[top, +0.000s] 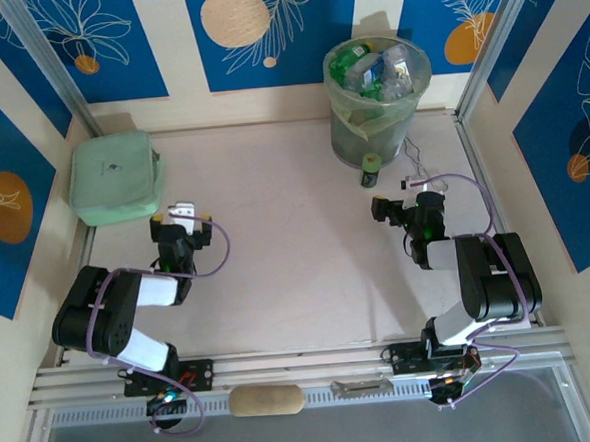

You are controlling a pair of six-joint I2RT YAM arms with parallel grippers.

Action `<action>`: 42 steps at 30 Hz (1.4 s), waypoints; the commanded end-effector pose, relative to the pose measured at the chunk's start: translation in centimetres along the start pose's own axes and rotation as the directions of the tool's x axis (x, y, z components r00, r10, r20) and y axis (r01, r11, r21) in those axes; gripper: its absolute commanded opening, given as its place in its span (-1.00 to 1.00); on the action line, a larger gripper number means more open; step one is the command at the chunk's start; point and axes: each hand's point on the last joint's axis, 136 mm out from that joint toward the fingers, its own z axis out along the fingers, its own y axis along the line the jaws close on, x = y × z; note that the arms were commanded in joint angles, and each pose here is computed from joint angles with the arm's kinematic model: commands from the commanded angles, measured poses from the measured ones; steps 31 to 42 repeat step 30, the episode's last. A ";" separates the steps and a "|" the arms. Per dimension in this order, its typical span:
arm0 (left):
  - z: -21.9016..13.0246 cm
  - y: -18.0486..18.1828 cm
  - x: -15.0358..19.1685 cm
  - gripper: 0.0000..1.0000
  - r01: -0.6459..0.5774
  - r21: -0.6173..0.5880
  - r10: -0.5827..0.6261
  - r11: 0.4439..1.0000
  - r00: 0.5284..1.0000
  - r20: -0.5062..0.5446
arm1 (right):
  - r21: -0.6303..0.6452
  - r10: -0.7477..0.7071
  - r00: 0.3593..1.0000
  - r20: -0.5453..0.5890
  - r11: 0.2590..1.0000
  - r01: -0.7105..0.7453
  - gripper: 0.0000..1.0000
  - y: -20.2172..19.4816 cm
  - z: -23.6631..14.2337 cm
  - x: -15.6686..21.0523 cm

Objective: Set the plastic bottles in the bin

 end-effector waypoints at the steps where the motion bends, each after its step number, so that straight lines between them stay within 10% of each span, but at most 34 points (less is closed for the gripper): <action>1: 0.0 0.5 -0.7 0.99 0.052 0.020 -0.053 0.998 0.997 0.050 | -0.007 -0.019 0.999 0.043 1.000 0.019 0.98 0.2 -0.1 -0.8; 42: 0.9 0.4 0.2 0.99 0.056 0.021 -0.057 0.998 0.998 0.028 | -0.010 -0.018 0.999 0.037 1.000 0.018 0.98 0.2 -0.1 -0.7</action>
